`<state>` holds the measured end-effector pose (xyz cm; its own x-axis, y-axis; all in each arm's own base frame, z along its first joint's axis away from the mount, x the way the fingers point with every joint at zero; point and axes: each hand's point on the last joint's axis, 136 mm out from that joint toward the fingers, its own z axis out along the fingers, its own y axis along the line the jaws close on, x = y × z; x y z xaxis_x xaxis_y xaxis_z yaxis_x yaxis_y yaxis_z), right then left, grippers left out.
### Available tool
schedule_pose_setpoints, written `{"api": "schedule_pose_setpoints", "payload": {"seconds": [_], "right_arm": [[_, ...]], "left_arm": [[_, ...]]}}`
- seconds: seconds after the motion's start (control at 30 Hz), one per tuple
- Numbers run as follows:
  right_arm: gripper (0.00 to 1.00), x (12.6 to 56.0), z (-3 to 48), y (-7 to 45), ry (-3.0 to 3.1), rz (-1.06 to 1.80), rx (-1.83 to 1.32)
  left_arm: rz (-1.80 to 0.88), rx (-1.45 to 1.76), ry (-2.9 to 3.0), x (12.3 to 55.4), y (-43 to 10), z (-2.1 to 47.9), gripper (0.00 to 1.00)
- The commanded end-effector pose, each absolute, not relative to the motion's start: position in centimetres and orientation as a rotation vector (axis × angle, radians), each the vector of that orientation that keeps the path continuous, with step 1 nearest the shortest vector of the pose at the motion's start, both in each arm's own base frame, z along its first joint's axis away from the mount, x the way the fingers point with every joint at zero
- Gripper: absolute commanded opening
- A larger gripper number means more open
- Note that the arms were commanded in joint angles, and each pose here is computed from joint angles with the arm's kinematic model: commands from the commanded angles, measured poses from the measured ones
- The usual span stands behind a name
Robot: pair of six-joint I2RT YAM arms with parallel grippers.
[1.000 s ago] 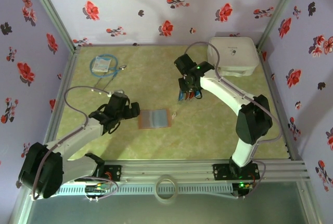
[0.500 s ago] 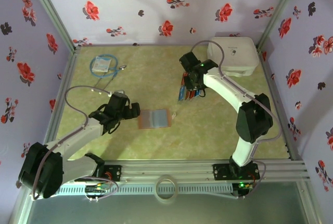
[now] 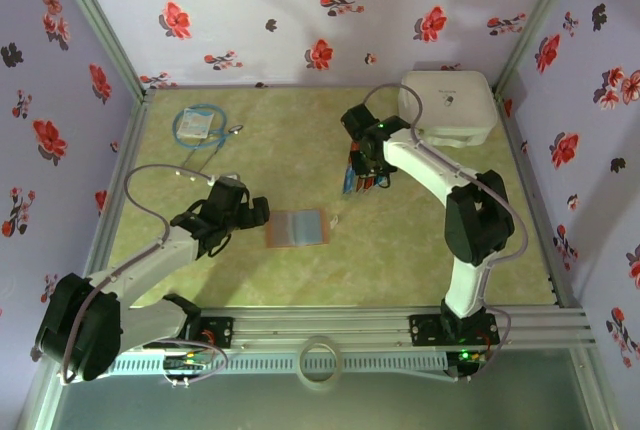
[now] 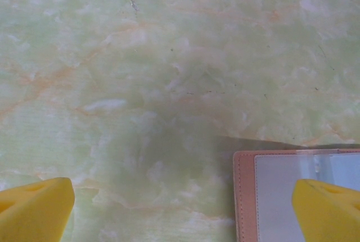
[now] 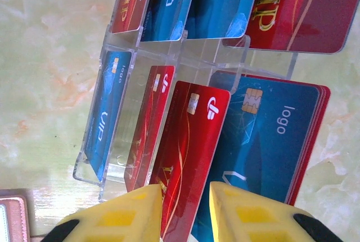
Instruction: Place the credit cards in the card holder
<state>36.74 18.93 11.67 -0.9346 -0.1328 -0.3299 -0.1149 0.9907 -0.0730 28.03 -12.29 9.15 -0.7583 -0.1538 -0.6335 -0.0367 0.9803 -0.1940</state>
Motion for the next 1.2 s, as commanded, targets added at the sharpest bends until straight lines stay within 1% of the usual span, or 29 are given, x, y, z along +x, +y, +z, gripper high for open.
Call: {"api": "schedule_pose_setpoints", "payload": {"seconds": [0.0, 0.4, 0.63, 0.9, 1.17], "right_arm": [[0.28, 37.0, 11.2, 18.9, 2.806, -0.065, -0.153], [0.26, 36.8, 10.1, 19.2, 2.831, -0.049, -0.155], [0.26, 36.9, 10.6, 19.3, 2.826, -0.045, -0.154], [0.28, 37.3, 12.7, 18.5, 2.771, -0.082, -0.141], [0.29, 37.1, 11.5, 18.0, 2.796, -0.138, -0.155]], "left_arm": [[-0.205, -0.119, 2.439, 27.9, -11.9, 8.6, 1.0], [-0.202, -0.126, 2.442, 27.9, -11.8, 8.2, 1.0], [-0.199, -0.131, 2.443, 27.9, -11.6, 8.1, 1.0], [-0.208, -0.132, 2.446, 28.0, -11.7, 7.8, 1.0], [-0.216, -0.13, 2.452, 28.1, -11.8, 7.5, 1.0]]}}
